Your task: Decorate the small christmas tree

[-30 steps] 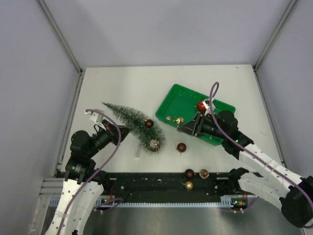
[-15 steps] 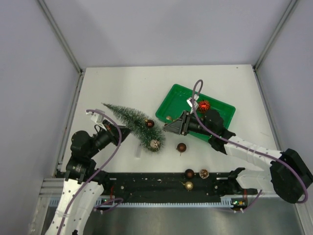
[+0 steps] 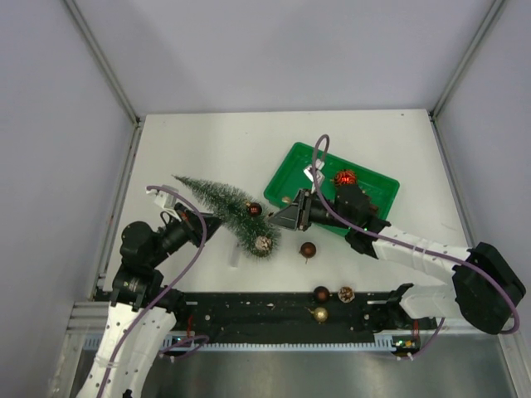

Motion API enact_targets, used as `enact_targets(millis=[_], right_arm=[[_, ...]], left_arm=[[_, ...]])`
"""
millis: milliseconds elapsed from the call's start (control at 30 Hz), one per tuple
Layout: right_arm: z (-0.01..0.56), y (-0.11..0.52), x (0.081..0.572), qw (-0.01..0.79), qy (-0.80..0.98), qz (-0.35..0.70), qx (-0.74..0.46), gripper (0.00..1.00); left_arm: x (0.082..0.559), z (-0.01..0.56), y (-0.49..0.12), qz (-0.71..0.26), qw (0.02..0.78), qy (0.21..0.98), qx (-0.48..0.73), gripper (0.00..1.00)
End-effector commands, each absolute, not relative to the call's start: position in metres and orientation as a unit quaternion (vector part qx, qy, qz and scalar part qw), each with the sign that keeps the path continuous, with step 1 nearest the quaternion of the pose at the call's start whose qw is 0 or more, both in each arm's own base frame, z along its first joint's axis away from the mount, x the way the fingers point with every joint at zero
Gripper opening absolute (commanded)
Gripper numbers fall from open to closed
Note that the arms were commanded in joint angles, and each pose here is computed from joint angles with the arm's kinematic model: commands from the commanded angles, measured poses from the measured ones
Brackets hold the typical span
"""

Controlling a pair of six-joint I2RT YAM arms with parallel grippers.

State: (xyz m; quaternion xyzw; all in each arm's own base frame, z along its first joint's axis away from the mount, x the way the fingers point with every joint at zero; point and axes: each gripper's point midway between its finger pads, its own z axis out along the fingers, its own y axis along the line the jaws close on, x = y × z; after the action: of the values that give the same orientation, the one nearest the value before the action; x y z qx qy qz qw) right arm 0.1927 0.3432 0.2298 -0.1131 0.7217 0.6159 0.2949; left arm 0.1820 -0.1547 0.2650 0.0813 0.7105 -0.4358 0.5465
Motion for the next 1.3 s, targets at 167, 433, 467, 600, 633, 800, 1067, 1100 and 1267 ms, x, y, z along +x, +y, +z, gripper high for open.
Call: enact_targets(millis=[167, 433, 467, 600, 633, 800, 1067, 1100, 1267], right_arm=[[0.205, 0.333, 0.2, 0.315, 0.765, 0.549, -0.12, 0.28], [0.196, 0.325, 0.206, 0.326, 0.783, 0.518, -0.112, 0.27], [0.197, 0.327, 0.205, 0.327, 0.782, 0.517, -0.115, 0.27], [0.2, 0.33, 0.206, 0.333, 0.786, 0.507, -0.122, 0.27], [0.202, 0.33, 0.207, 0.337, 0.783, 0.508, -0.121, 0.27], [0.233, 0.33, 0.214, 0.368, 0.764, 0.517, -0.119, 0.27], [0.253, 0.333, 0.224, 0.395, 0.75, 0.518, -0.113, 0.26], [0.252, 0.334, 0.225, 0.392, 0.751, 0.52, -0.113, 0.25], [0.243, 0.335, 0.226, 0.39, 0.754, 0.518, -0.109, 0.25]], left_arm=[[0.168, 0.269, -0.15, -0.436, 0.566, 0.694, 0.089, 0.0], [0.168, 0.271, -0.151, -0.44, 0.566, 0.691, 0.09, 0.0], [0.168, 0.271, -0.151, -0.44, 0.565, 0.693, 0.088, 0.0], [0.167, 0.272, -0.151, -0.441, 0.564, 0.692, 0.09, 0.0], [0.167, 0.272, -0.151, -0.441, 0.564, 0.692, 0.09, 0.0], [0.166, 0.271, -0.153, -0.445, 0.56, 0.692, 0.094, 0.0], [0.163, 0.273, -0.155, -0.452, 0.559, 0.688, 0.102, 0.0], [0.163, 0.274, -0.155, -0.452, 0.558, 0.687, 0.104, 0.0], [0.161, 0.275, -0.157, -0.456, 0.557, 0.686, 0.109, 0.0]])
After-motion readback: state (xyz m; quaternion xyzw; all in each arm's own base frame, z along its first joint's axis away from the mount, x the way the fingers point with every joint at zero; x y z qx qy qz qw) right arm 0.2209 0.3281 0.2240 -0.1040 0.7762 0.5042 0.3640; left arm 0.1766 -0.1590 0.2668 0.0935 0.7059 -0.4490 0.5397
